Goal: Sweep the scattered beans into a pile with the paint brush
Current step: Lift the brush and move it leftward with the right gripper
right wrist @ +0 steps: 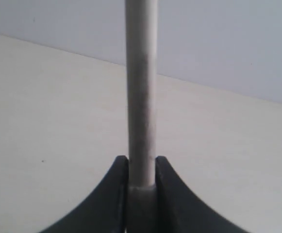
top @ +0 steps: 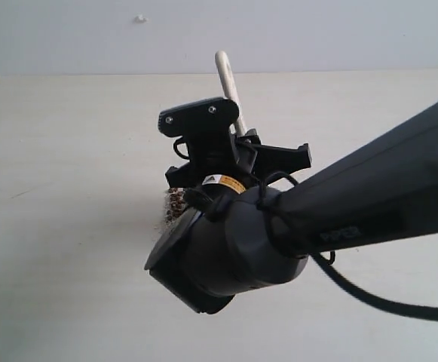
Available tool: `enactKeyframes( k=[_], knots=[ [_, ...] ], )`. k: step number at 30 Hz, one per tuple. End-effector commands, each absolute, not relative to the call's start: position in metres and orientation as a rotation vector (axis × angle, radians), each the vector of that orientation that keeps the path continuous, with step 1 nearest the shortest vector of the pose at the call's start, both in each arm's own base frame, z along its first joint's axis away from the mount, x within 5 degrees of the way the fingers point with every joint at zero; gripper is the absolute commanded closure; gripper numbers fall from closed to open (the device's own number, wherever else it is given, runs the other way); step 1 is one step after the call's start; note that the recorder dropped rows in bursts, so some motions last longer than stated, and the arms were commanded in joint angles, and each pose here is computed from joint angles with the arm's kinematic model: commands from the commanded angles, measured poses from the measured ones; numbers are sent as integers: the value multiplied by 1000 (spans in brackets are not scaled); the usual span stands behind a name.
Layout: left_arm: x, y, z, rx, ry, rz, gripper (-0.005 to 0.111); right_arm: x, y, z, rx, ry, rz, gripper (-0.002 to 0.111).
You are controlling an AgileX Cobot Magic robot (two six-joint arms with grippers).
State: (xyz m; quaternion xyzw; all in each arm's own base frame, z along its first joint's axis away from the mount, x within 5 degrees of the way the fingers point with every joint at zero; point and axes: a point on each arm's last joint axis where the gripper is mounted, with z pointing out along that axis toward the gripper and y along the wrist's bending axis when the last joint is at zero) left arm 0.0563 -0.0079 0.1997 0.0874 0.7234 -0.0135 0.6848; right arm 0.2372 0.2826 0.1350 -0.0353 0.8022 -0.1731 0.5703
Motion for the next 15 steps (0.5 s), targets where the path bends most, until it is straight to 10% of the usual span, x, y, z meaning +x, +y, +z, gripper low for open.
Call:
enactKeyframes(
  k=[1, 15],
  knots=[
    [56, -8, 200, 189, 1613, -36, 107, 239, 285, 113, -158, 1854, -443, 108],
    [56, -8, 200, 189, 1613, -36, 107, 242, 294, 109, -224, 1809, -365, 108]
  ],
)
